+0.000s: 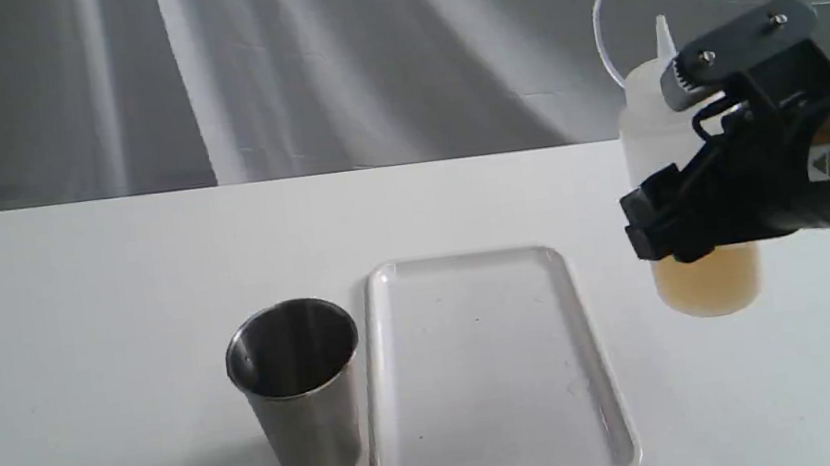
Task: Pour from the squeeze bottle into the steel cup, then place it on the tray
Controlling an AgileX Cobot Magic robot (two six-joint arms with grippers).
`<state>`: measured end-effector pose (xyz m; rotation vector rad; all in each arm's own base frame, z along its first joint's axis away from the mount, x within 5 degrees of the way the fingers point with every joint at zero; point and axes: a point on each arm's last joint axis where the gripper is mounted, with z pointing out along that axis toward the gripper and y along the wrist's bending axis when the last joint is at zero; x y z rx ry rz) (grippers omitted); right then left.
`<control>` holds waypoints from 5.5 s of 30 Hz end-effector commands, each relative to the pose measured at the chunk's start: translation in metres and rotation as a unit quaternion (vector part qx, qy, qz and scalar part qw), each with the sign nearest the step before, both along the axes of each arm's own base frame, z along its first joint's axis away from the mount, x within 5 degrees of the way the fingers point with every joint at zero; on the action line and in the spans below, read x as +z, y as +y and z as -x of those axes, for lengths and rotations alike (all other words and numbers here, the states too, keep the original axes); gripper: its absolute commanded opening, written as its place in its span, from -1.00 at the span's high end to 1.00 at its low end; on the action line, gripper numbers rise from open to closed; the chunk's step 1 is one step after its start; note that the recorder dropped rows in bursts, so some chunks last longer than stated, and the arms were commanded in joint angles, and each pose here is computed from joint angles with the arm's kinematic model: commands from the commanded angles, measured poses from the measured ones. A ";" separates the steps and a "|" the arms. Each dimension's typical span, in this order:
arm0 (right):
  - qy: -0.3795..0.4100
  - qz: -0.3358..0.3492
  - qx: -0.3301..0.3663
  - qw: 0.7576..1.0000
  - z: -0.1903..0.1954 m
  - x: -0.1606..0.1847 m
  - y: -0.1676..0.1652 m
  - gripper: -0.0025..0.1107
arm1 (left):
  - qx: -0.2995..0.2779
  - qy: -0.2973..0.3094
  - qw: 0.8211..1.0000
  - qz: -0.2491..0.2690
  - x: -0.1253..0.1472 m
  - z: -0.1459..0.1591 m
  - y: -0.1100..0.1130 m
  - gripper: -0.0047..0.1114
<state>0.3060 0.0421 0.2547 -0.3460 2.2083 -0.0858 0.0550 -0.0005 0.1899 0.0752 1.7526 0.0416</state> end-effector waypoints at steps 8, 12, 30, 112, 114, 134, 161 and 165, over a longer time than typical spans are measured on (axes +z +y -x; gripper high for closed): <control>-0.066 0.117 0.054 0.990 -0.001 0.054 0.052 0.61 | 0.001 -0.002 1.000 0.002 -0.001 0.000 0.000 0.92; -0.072 0.165 0.092 0.979 0.006 0.050 0.080 0.61 | 0.001 -0.002 1.000 0.001 -0.001 0.000 0.000 0.92; -0.094 0.369 0.151 0.912 0.012 0.010 0.177 0.61 | 0.001 -0.002 1.000 0.003 -0.001 0.000 0.000 0.92; -0.089 0.521 0.056 0.847 -0.007 -0.068 0.215 0.61 | 0.001 -0.002 1.000 0.002 -0.001 0.000 0.000 0.92; -0.089 0.521 0.056 0.847 -0.007 -0.068 0.215 0.61 | 0.001 -0.002 1.000 0.002 -0.001 0.000 0.000 0.92; -0.094 0.528 0.061 0.842 -0.007 -0.066 0.216 0.61 | 0.001 -0.002 1.000 0.002 -0.001 0.000 0.000 0.92; -0.084 0.697 0.146 0.697 -0.017 -0.037 0.227 0.61 | 0.001 -0.002 1.000 0.002 -0.001 0.000 0.000 0.92; -0.074 0.717 0.160 0.674 -0.017 -0.037 0.227 0.61 | 0.001 -0.002 1.000 0.002 -0.001 0.000 0.000 0.92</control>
